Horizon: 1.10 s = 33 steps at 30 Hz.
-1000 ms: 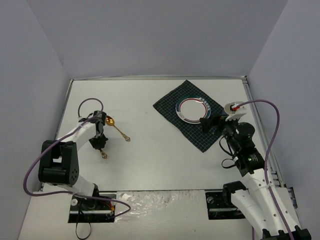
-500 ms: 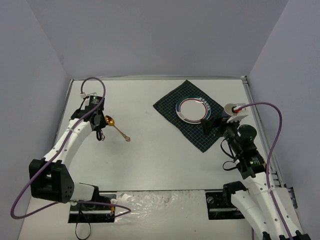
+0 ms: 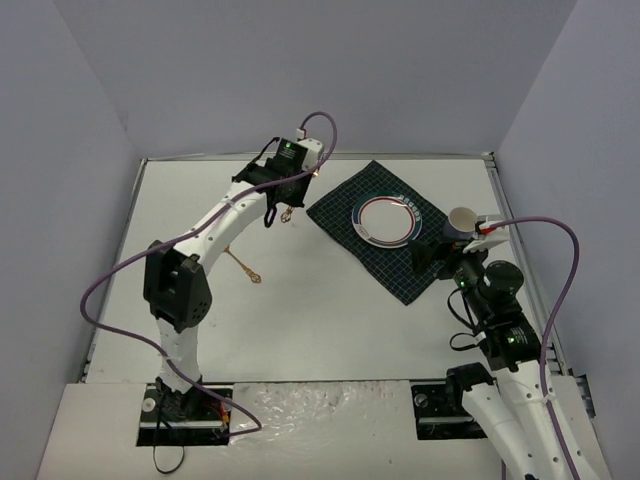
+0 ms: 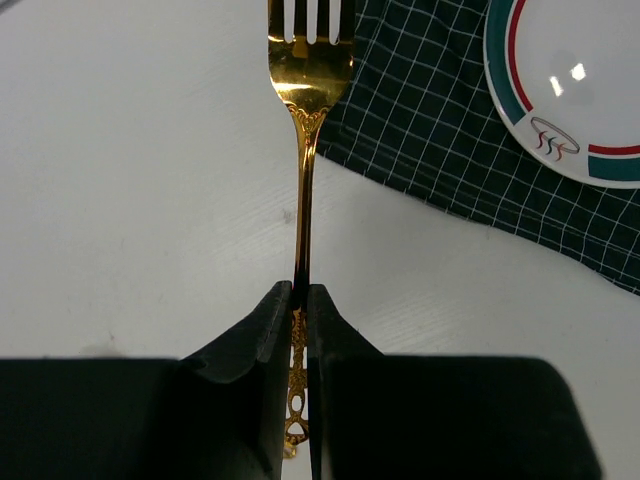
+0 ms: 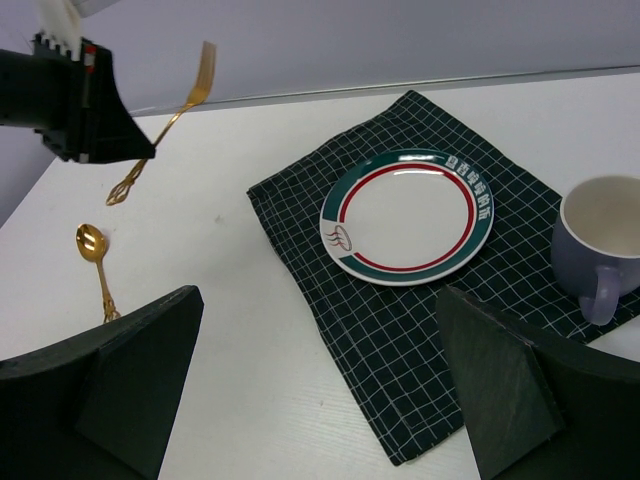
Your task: Set the dinner table for one person
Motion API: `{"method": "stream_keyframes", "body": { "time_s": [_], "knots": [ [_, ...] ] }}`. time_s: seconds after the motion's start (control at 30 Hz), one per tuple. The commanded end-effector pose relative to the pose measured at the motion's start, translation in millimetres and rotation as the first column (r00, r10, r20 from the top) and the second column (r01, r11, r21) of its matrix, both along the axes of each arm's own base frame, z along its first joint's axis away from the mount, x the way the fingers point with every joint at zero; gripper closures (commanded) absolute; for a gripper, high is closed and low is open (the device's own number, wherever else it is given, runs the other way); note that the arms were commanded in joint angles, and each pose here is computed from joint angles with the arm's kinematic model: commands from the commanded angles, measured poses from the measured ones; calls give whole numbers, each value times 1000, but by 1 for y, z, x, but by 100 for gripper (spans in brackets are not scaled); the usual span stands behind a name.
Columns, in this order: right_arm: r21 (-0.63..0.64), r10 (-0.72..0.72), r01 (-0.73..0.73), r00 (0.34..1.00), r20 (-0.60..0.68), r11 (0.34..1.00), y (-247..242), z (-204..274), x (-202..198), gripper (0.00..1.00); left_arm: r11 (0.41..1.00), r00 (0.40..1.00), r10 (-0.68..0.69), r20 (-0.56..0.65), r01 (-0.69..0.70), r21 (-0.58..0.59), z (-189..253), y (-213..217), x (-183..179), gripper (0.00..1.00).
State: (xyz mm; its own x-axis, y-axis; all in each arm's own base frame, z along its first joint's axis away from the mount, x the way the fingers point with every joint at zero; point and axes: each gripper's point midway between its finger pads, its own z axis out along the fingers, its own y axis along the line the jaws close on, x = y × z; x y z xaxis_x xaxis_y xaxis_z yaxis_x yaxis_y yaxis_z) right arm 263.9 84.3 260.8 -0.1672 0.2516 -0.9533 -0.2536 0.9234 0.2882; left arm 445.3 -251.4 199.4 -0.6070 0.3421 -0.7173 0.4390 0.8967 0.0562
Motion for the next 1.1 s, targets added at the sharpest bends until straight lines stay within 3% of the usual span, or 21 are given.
{"method": "stream_keyframes", "body": {
  "time_s": [0.0,0.37,1.07],
  "knots": [
    [19,-15,14,999,51,1000,-1,18,2,0,975,970,-222,104,219,40,27,-43,24,100],
    [-3,-13,13,1000,-19,1000,0,1,4,0,937,929,-348,127,347,25,-4,-103,67,100],
    [-39,-41,37,993,-106,999,-7,-23,-2,0,959,950,-284,127,283,30,-85,-109,115,100]
  ]
}}
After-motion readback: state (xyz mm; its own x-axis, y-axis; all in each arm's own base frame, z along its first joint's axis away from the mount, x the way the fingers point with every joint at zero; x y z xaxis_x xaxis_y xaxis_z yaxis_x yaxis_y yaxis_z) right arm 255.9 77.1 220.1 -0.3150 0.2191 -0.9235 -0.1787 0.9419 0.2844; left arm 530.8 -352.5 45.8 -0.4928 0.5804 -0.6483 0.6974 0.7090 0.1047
